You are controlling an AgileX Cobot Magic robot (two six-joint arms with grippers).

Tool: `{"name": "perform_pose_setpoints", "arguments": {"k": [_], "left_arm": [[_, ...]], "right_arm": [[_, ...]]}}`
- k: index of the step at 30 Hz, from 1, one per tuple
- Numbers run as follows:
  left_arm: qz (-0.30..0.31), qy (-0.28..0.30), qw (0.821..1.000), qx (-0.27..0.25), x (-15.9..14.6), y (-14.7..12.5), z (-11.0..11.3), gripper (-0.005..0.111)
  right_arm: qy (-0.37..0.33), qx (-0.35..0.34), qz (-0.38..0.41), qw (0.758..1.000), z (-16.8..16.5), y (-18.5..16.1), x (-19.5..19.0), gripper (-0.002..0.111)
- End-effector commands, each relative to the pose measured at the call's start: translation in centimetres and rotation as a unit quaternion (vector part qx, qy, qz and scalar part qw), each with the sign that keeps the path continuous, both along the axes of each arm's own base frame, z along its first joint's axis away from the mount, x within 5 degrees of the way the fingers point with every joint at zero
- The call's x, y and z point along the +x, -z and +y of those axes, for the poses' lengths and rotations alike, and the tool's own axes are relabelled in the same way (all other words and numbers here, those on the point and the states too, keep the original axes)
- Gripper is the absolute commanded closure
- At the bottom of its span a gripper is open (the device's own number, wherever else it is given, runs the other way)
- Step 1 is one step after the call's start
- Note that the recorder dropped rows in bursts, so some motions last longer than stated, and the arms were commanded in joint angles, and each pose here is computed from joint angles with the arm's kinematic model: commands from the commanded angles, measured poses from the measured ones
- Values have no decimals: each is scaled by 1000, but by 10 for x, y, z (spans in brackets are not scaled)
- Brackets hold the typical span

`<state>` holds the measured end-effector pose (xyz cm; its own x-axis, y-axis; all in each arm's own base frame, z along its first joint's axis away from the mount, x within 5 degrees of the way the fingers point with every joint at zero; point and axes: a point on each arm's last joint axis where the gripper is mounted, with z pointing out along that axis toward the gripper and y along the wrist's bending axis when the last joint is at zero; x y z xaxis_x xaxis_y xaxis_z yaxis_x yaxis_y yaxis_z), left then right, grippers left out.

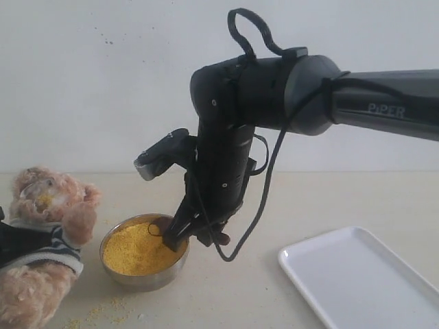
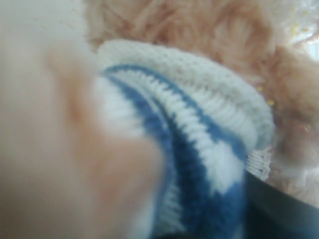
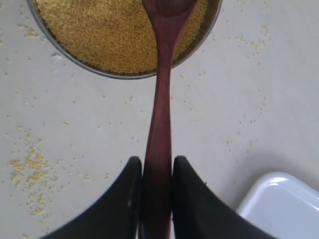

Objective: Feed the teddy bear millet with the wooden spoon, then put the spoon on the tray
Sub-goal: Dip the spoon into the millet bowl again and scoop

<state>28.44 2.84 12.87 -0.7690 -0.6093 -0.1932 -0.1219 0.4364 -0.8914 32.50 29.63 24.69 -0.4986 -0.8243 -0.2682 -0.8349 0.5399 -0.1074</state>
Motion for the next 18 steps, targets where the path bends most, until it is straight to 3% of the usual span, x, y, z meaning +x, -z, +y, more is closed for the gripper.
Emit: {"name": "perform_pose_setpoints", "arguments": {"k": [1,14,18], "left_arm": [[-26,8,999,-24,3,-8,-1,103],[-23,28,999,-16,0,-6,-3,103],[-22,34,999,-15,-1,-6,-4,103]], "right_arm": [[3,46,8,999,-3,-14,1,109],[-5,47,26,999,-8,-17,-1,109],[30,118,54,991,-12,-21,8,109]]}}
